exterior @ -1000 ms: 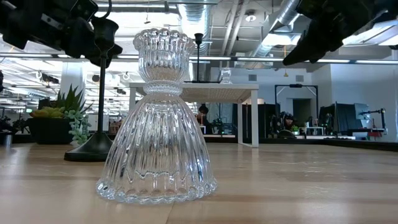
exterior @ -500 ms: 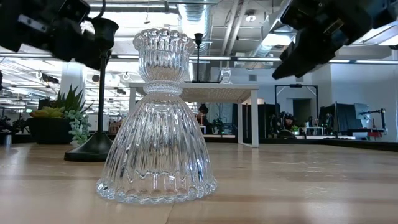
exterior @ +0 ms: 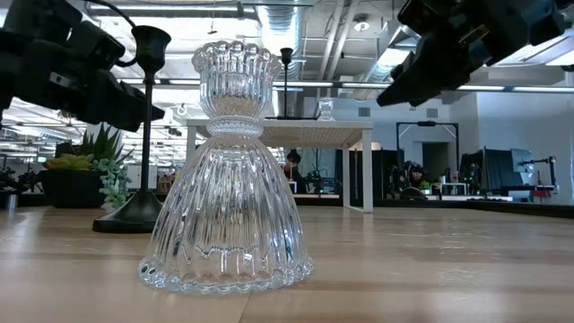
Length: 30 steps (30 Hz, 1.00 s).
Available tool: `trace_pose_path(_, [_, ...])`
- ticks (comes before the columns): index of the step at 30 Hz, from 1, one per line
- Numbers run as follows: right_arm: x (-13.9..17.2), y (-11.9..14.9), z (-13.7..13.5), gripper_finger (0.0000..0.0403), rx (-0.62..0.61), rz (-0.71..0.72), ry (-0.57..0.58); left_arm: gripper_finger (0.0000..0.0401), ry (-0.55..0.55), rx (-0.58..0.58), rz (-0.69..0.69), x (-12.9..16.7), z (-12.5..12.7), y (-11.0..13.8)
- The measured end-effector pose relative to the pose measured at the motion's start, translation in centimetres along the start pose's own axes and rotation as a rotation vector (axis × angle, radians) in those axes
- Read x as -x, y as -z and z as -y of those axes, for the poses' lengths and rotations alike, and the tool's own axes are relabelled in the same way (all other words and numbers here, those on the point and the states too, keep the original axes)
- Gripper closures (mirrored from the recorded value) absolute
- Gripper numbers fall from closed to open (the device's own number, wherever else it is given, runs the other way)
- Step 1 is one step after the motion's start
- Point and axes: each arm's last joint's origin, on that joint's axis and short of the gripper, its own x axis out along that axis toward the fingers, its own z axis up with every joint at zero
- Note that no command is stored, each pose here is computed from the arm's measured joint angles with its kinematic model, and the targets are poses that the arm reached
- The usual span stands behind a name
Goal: Pick & Place candle stick holders
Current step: Put the gold metal candle stand on the shelf
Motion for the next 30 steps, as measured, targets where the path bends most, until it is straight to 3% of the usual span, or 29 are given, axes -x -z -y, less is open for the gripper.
trace_pose_path(10, [-0.1, -0.2, 0.7, 0.0403, 0.012, 0.015, 0.023, 0.0399, -0.009, 0.007, 0.045, -1.0, 0.0, -0.2])
trace_pose_path(16, [-0.1, -0.2, 0.8, 0.0403, 0.014, 0.015, 0.025, 0.0399, -0.088, 0.023, -0.057, -1.8, -0.4, 0.9])
trace_pose_path(24, [-0.1, -0.2, 0.8, 0.0403, 0.021, 0.015, 0.025, 0.0398, -0.113, -0.029, -0.095, -4.7, -0.8, -0.7])
trace_pose_path(30, [-0.1, -0.1, 0.8, 0.0403, 0.024, 0.0, 0.026, 0.0399, -0.145, -0.043, -0.161, -6.3, -1.4, 0.0])
